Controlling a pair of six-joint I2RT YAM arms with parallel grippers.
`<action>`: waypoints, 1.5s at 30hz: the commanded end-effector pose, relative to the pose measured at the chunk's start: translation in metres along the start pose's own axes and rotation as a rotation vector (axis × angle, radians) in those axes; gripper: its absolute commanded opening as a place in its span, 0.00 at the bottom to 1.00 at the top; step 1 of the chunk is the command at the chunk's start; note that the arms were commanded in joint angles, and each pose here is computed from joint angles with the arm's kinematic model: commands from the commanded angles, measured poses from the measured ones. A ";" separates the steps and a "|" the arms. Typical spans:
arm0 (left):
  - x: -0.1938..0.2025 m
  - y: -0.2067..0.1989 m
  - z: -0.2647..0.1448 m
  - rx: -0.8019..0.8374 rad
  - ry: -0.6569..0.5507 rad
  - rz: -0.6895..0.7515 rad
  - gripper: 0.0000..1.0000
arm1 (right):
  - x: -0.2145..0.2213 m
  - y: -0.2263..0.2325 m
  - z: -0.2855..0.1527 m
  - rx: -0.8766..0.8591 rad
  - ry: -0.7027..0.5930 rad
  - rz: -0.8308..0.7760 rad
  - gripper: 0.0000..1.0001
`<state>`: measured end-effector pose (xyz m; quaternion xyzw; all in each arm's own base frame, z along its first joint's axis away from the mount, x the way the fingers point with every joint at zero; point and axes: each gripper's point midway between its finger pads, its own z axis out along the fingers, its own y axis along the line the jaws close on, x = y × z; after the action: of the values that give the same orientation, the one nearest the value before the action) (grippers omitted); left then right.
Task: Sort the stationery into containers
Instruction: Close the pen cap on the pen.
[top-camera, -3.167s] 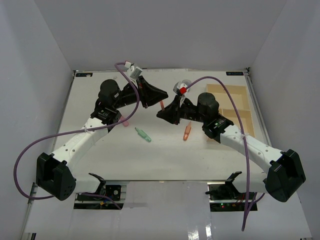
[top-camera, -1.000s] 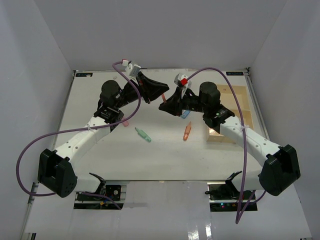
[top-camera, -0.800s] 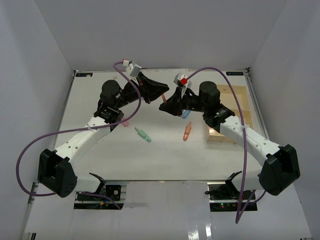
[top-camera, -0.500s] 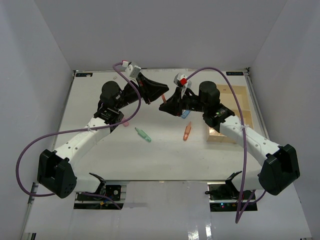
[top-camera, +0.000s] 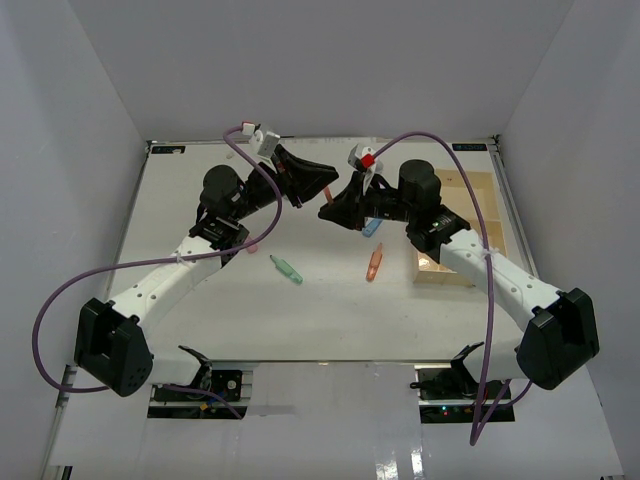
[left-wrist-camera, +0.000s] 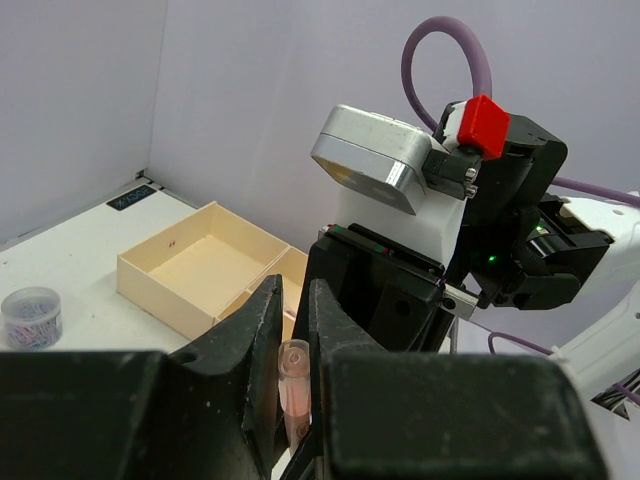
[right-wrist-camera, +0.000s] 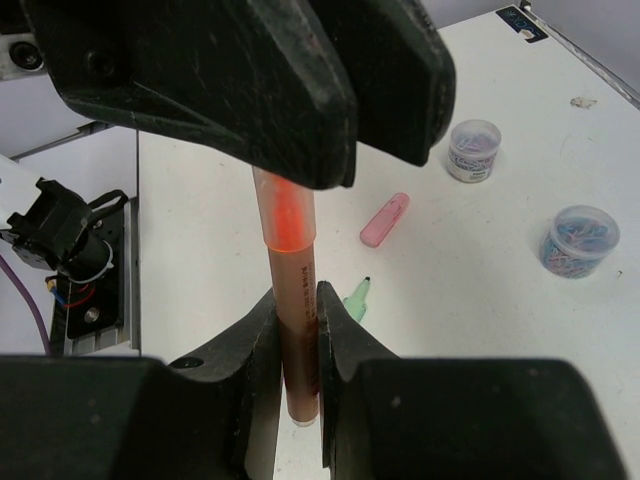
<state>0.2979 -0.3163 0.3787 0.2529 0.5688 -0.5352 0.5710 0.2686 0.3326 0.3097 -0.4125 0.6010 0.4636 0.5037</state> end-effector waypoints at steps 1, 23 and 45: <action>0.177 -0.045 -0.048 0.133 0.595 -0.449 0.00 | -0.236 0.029 -0.057 0.107 -0.638 -0.485 0.08; 0.200 -0.051 -0.066 0.144 0.669 -0.499 0.00 | -0.266 0.036 -0.075 0.130 -0.711 -0.541 0.08; 0.205 -0.058 -0.070 0.162 0.678 -0.534 0.00 | -0.298 0.046 -0.090 0.166 -0.772 -0.623 0.08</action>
<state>0.3022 -0.3117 0.3867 0.2415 0.5486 -0.5222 0.6066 0.2786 0.3340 0.3225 -0.4325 0.6008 0.4475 0.5018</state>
